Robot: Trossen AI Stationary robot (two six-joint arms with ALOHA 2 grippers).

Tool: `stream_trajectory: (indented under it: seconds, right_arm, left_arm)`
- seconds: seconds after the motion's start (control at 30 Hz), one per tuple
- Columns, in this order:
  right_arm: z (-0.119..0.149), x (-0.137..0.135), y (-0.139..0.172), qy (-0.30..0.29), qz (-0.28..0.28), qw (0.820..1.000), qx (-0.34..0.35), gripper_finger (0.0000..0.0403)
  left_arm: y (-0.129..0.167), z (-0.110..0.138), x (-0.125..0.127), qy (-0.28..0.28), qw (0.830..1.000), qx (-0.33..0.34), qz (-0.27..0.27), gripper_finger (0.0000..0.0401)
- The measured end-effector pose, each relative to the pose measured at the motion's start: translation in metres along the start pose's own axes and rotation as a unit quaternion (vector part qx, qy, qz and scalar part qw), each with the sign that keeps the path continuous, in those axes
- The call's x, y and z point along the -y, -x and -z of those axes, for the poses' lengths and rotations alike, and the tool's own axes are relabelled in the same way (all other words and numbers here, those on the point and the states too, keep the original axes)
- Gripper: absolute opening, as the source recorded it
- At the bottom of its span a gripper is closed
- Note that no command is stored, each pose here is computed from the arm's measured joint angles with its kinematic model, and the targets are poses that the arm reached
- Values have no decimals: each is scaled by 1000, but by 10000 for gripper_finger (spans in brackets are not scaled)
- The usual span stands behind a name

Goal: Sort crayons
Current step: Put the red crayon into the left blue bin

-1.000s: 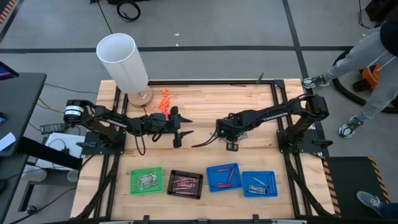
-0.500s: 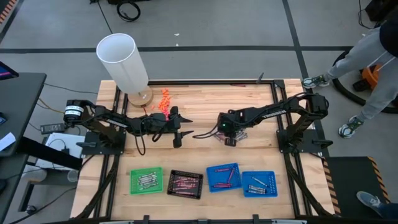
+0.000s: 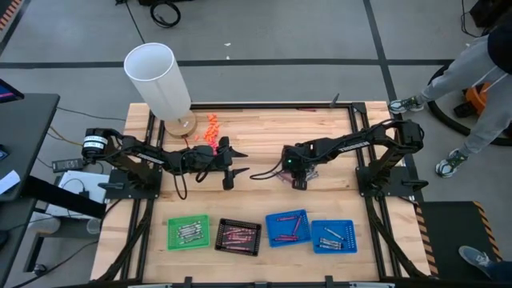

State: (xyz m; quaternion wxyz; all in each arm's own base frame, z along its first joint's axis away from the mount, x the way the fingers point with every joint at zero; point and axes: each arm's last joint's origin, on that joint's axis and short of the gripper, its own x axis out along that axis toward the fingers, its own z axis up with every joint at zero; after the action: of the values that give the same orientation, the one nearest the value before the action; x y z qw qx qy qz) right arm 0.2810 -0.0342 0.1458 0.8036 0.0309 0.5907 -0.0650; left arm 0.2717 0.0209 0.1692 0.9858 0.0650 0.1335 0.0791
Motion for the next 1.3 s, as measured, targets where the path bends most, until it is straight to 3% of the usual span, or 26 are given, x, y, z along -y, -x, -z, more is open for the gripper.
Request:
stream_trajectory:
  seconds: [0.33, 0.93, 1.3]
  right_arm:
    - [3, -1, 0, -17, -13, 1000, -14, 125]
    - [16, -1, -9, -41, -13, 999, -18, 40]
    - [3, -1, 0, -31, -14, 999, -26, 38]
  left_arm:
    - [0, 0, 0, 0, 1000, 0, 0, 235]
    - [0, 0, 0, 0, 1000, 0, -1, 235]
    - [0, 0, 0, 0, 1000, 0, -1, 235]
